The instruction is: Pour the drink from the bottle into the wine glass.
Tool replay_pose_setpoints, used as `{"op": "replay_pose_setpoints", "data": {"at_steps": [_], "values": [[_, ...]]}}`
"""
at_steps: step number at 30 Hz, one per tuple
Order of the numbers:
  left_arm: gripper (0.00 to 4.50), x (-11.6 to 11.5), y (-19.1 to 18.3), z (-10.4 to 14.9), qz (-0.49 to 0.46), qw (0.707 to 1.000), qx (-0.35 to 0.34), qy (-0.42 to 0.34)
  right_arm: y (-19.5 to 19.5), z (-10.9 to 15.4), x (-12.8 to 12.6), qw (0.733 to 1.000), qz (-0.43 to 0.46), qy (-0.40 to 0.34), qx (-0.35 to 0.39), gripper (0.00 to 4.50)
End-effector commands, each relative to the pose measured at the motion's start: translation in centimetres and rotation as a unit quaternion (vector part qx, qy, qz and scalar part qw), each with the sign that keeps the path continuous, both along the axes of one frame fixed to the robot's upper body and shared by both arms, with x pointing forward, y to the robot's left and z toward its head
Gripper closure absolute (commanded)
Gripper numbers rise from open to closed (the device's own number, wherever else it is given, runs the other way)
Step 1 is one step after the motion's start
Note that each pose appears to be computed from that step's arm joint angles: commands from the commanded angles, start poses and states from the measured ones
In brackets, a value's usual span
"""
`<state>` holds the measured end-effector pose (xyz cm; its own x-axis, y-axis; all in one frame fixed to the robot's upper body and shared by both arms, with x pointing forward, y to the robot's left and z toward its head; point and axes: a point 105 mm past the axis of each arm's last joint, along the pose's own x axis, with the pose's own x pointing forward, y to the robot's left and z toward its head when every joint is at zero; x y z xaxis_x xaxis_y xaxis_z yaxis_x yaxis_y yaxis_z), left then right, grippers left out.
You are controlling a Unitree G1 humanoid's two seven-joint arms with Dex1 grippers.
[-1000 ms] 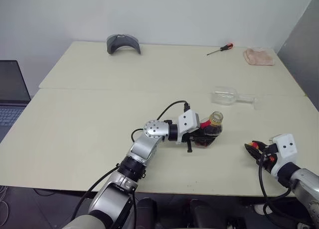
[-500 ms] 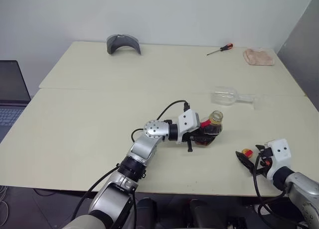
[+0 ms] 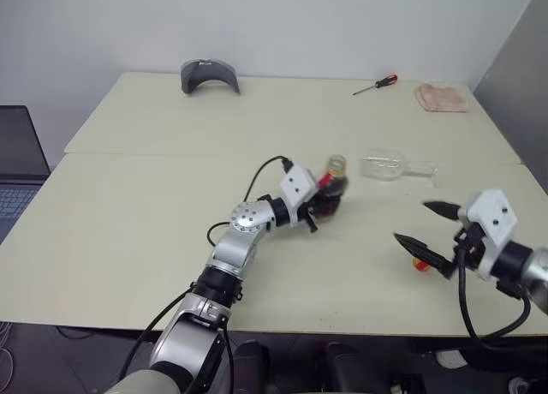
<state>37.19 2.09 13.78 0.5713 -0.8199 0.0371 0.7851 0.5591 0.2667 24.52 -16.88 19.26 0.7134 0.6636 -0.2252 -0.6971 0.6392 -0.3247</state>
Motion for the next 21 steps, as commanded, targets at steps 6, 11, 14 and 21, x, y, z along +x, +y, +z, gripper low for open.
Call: {"op": "replay_pose_setpoints", "data": {"at_steps": [6, 11, 14, 21], "values": [[3.75, 5.0, 9.0, 2.9, 0.215, 0.975, -0.044, -0.038, 7.1, 1.8, 1.1, 0.989, 0.144, -0.026, 0.031, 0.00], [3.75, 6.5, 13.3, 3.2, 0.277, 0.959, -0.050, -0.033, 7.9, 1.7, 2.3, 0.986, 0.165, -0.033, 0.017, 0.00], [3.75, 7.3, 16.1, 3.4, 0.330, 0.942, -0.047, -0.040, 8.5, 1.1, 2.6, 0.982, 0.187, -0.034, 0.003, 0.00], [3.75, 7.7, 18.3, 3.1, 0.388, 0.919, -0.051, -0.049, 9.1, 0.4, 3.1, 0.976, 0.211, -0.040, -0.021, 0.00]]}}
